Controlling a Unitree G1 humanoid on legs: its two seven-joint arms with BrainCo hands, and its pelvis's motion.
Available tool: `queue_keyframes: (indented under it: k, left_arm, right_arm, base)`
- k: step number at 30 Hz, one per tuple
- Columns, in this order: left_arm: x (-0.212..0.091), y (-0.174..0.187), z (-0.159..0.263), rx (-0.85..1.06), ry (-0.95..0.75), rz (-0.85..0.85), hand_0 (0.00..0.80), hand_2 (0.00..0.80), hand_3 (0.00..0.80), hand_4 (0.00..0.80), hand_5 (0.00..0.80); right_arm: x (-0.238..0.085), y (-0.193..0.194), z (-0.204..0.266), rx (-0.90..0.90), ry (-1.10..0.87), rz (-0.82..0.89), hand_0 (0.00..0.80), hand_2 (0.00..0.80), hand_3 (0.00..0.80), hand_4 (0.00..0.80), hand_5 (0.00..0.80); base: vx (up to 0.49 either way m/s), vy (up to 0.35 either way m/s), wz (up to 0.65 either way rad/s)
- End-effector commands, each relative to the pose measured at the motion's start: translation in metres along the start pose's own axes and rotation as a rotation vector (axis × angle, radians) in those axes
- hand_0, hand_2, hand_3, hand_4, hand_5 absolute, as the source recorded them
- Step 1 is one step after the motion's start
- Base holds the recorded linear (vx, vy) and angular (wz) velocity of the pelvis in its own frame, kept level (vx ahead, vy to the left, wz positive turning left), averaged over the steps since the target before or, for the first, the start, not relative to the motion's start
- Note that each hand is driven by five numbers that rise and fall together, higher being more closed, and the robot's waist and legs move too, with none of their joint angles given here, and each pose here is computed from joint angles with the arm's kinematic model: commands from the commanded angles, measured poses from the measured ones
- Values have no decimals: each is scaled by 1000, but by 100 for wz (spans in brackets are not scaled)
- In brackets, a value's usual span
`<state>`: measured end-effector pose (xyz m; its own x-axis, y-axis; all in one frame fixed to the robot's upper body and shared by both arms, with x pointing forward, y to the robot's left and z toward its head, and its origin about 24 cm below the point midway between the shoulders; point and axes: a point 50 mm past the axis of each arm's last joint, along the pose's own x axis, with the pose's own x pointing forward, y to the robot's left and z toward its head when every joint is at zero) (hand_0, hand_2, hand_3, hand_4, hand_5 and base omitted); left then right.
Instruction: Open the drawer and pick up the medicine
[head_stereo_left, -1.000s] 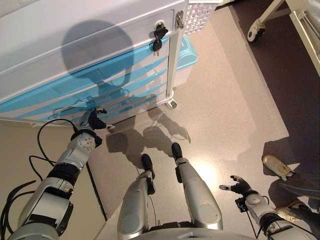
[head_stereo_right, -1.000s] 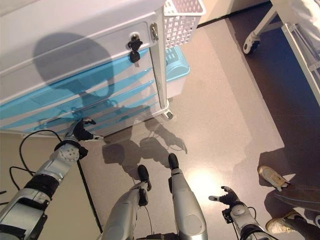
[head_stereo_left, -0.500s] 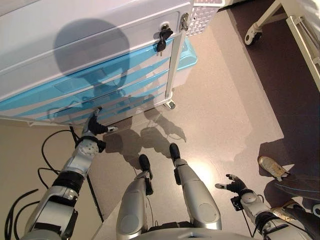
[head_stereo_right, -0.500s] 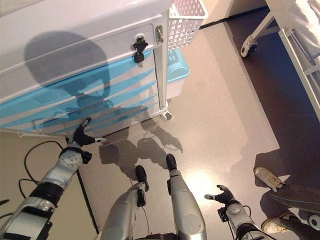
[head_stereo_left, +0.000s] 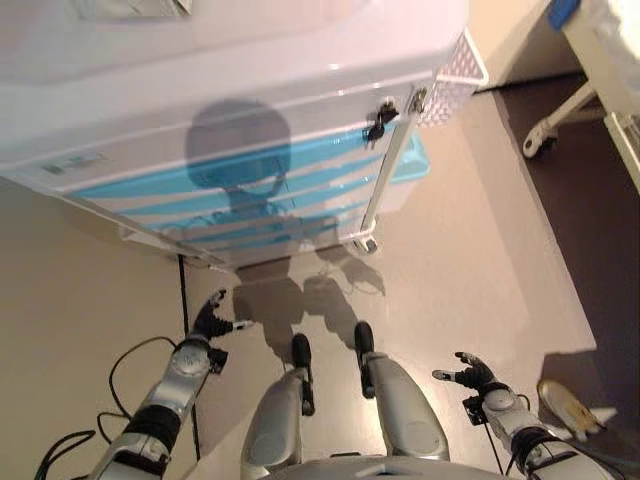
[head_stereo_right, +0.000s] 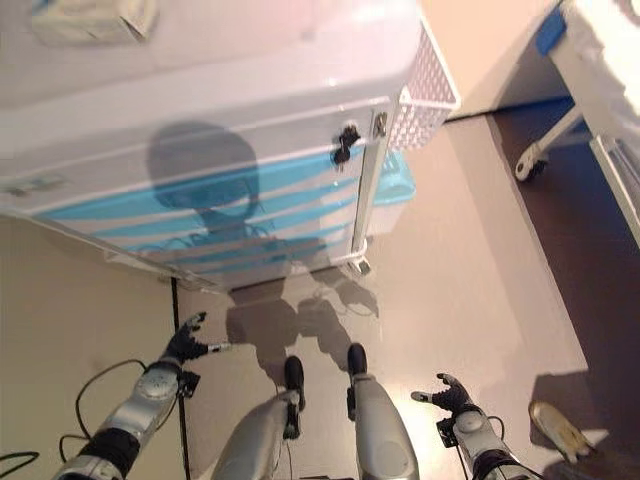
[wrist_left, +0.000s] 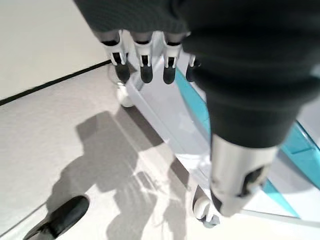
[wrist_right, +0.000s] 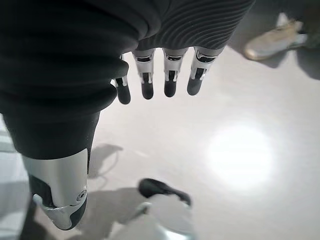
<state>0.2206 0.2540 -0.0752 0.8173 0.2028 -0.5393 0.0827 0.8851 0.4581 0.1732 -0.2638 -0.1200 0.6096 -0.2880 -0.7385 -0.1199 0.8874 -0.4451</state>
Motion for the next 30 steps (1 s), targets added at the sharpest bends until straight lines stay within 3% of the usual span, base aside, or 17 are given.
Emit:
queue_keyframes:
  k: [1, 2, 3, 5, 15, 30]
  left_arm:
    - [-3, 2, -13, 3, 40, -16, 0, 0, 0, 0, 0]
    - [-3, 2, -13, 3, 40, -16, 0, 0, 0, 0, 0]
    - [-10, -7, -42, -52, 170, -34, 0, 0, 0, 0, 0]
    - [-16, -12, -61, -73, 253, -41, 0, 0, 0, 0, 0]
    - [-44, -34, -108, -56, 457, -85, 0, 0, 0, 0, 0]
    - [-74, -71, -135, -114, 589, -164, 0, 0, 0, 0, 0]
  right_arm:
    - [-4, -1, -16, -9, 23, -2, 0, 0, 0, 0, 0]
    - [-4, -1, -16, -9, 23, -2, 0, 0, 0, 0, 0]
    - [-5, 3, -19, -18, 33, 17, 0, 0, 0, 0, 0]
    - [-6, 8, -21, -31, 42, 36, 0, 0, 0, 0, 0]
    - [-18, 29, -54, -49, 155, 120, 0, 0, 0, 0, 0]
    - [-31, 52, -81, 51, 271, 179, 0, 0, 0, 0, 0]
  base:
    - [82, -15, 20]
    - [127, -40, 13]
    - [97, -32, 17]
    - [100, -47, 17]
    - [58, -32, 19]
    - [6, -4, 4]
